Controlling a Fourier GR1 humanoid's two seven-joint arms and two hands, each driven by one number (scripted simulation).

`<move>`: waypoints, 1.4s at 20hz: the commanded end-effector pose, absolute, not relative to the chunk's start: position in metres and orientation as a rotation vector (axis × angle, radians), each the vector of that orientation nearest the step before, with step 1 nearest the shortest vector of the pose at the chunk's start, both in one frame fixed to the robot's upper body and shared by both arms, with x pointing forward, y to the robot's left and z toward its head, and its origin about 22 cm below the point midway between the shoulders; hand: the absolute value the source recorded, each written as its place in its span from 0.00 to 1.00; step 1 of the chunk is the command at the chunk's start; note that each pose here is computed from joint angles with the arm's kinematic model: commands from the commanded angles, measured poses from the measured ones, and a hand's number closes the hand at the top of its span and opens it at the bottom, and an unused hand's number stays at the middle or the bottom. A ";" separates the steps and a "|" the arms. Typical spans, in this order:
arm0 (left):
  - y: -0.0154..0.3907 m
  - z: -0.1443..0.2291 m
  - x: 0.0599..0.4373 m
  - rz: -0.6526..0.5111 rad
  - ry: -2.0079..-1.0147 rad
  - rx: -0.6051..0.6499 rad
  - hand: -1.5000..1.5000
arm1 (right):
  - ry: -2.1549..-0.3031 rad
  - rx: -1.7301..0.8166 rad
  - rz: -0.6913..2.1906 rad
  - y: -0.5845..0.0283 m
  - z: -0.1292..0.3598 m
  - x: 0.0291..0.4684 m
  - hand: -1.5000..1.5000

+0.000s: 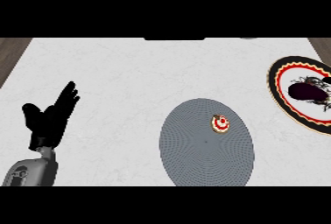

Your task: Pick the eggplant from the placemat and place it in the plate

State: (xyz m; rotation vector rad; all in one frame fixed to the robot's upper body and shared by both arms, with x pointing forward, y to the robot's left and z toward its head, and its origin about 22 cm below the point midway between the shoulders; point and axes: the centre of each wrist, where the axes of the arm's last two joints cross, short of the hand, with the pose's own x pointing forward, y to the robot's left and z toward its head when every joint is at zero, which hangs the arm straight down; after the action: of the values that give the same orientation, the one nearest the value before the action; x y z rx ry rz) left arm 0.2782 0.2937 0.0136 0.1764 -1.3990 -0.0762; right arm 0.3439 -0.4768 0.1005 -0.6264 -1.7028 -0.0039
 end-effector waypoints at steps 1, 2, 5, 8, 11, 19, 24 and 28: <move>0.292 0.014 0.280 -0.068 -1.407 0.187 0.50 | -1.674 -0.451 -0.079 -0.508 0.114 0.324 0.00; 0.294 0.015 0.271 -0.077 -1.407 0.166 0.50 | -1.655 -0.453 -0.062 -0.511 0.108 0.321 0.00; 0.288 0.006 0.270 -0.082 -1.403 0.188 0.50 | -1.700 -0.461 -0.050 -0.510 0.096 0.303 0.00; 0.296 0.032 0.270 -0.110 -1.411 0.180 0.50 | -1.739 -0.506 -0.071 -0.540 0.104 0.290 0.00; 0.293 0.018 0.283 -0.100 -1.416 0.170 0.50 | -1.741 -0.521 -0.075 -0.537 0.101 0.291 0.00; 0.281 0.014 0.286 -0.088 -1.411 0.168 0.50 | -1.720 -0.566 -0.079 -0.559 0.061 0.251 0.00; 0.267 0.015 0.286 -0.090 -1.419 0.155 0.50 | -1.674 -0.599 -0.065 -0.575 0.084 0.248 0.00; 0.276 0.014 0.285 -0.100 -1.415 0.155 0.50 | -1.636 -0.620 -0.017 -0.587 0.085 0.229 0.00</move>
State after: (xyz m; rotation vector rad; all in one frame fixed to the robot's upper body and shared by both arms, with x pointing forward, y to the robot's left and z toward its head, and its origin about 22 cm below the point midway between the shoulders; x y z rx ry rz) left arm 0.2836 0.2790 0.0172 0.1605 -1.4163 -0.0924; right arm 0.2407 -0.5792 0.0835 -0.6023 -1.6611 -0.0479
